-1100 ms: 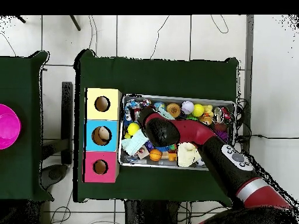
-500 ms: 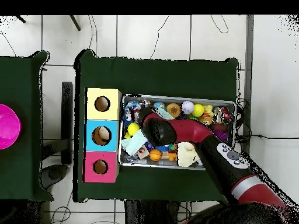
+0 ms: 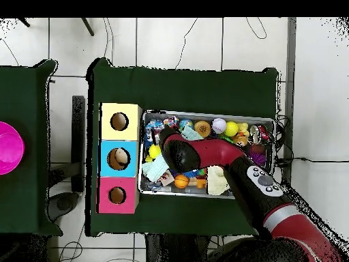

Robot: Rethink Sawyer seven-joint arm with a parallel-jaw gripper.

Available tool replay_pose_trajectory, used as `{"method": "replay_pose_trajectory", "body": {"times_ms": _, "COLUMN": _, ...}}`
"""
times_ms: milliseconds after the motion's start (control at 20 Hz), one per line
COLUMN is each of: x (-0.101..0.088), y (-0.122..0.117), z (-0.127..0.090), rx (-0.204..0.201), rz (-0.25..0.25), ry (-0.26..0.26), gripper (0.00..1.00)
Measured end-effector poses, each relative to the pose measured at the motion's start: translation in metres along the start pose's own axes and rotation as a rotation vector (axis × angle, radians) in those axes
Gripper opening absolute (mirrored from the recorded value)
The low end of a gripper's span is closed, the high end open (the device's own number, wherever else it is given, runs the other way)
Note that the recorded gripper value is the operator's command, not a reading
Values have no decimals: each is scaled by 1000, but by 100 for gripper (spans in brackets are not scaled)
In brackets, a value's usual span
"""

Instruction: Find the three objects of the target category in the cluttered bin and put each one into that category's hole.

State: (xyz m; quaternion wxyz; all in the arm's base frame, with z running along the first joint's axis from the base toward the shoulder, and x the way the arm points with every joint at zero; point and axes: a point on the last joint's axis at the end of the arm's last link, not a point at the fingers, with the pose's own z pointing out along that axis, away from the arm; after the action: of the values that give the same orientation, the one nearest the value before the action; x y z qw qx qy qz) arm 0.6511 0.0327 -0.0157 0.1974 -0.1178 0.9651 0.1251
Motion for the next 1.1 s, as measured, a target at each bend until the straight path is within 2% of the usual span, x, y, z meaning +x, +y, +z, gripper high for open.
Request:
{"method": "replay_pose_trajectory", "body": {"times_ms": 750, "x": -1, "y": 3, "z": -8, "rx": 68, "rz": -68, "ry": 28, "gripper": 100}}
{"method": "replay_pose_trajectory", "body": {"times_ms": 1100, "x": -1, "y": 0, "z": -7, "rx": 92, "rz": -79, "ry": 30, "gripper": 100}}
